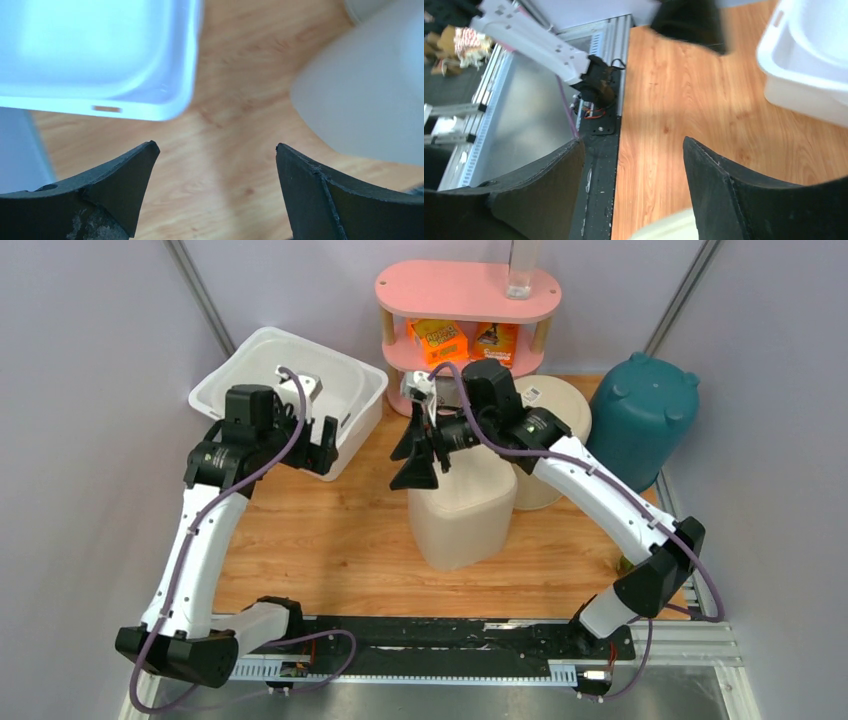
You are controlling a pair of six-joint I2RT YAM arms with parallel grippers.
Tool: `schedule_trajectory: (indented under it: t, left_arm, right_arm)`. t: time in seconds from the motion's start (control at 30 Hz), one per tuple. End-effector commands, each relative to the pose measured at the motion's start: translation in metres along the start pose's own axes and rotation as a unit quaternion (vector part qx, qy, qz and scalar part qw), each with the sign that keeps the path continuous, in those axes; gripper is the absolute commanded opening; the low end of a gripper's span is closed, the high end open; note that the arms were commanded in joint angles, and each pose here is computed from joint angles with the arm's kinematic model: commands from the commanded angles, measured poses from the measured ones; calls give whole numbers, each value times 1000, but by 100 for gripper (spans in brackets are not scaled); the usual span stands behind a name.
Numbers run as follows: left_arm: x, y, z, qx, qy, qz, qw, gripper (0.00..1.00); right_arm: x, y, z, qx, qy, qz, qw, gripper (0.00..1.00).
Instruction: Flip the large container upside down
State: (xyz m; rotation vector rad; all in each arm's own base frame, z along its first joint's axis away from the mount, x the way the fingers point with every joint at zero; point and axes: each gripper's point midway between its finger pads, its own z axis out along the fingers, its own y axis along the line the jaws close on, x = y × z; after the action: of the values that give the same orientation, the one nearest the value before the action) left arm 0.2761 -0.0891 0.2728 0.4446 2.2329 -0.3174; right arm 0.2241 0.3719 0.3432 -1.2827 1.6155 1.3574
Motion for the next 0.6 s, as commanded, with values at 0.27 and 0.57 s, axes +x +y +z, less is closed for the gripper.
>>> schedule_trajectory:
  t: [0.27,0.57]
  left_arm:
    - [-57,101,87,-156,93,107,977,99]
    - [-60,114,152,-132,136,118,975,88]
  right_arm:
    - [73,34,49,34,103,-56,993,65]
    - [119,-19,3,186,146,-54,970,65]
